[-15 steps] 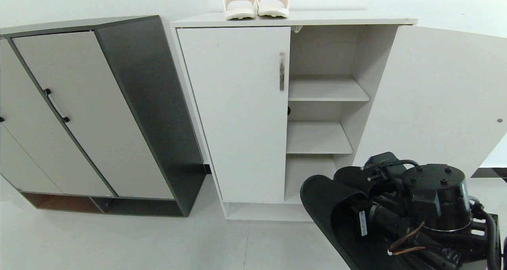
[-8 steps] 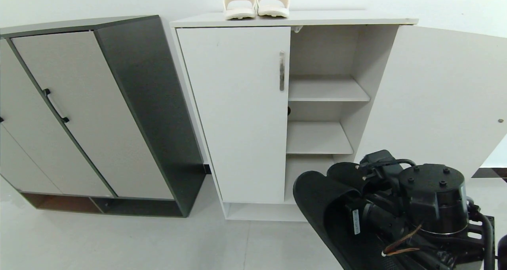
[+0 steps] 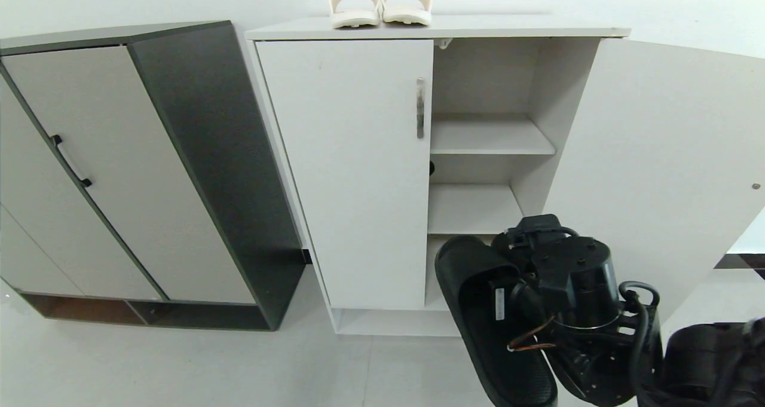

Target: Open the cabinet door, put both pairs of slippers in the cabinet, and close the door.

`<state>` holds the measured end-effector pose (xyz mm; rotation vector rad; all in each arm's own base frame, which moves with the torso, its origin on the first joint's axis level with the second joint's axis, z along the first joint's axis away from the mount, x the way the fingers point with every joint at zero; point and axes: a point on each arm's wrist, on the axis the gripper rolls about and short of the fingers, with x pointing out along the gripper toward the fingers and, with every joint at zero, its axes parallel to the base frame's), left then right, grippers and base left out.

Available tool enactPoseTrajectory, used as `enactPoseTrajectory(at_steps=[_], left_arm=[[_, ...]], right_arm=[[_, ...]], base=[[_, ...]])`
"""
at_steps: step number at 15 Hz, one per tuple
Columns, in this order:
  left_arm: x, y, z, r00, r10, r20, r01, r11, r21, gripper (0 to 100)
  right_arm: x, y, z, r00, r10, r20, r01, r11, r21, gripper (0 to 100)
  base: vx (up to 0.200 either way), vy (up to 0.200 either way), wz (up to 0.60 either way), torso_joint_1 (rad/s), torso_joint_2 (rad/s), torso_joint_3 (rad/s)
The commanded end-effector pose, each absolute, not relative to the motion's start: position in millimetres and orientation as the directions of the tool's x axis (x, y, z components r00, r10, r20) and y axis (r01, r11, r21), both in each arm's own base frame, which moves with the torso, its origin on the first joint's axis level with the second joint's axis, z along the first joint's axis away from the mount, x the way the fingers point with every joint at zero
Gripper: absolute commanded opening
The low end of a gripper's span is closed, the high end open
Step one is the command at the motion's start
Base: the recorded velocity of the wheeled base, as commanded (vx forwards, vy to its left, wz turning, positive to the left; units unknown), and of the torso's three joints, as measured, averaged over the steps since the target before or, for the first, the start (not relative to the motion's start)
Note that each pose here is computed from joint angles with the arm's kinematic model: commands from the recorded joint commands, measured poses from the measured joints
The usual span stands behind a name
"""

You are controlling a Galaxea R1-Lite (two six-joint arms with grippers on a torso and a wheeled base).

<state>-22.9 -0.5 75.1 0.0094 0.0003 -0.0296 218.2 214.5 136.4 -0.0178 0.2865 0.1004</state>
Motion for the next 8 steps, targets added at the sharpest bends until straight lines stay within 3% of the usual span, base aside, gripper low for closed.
enactPoseTrajectory(at_steps=[1,4,8], left_arm=[[-22.7,-0.5,75.4,1.0,-0.029,-0.003,0.029,1.0,0.009,0],[-22.7,-0.5,75.5,1.0,-0.029,-0.002,0.029,1.0,0.009,0],[-22.7,-0.5,75.5,1.0,-0.029,-0.002,0.029,1.0,0.009,0]], right_arm=[[232.9,229.7,114.2,0.95,0.061,-0.306,-0.07,0.997,-0.018,0],[239.8,237.2,100.3,0.949,0.059,-0.309,-0.069,0.997,-0.023,0],[251.2,249.5,94.0,0.953,0.061,-0.298,-0.074,0.997,-0.034,0]], base=[[0.0,-0.2,0.0,0.012,0.0,-0.002],[0.0,-0.2,0.0,-0.002,0.01,0.001],[0.0,0.0,0.0,0.0,0.0,0.0]])
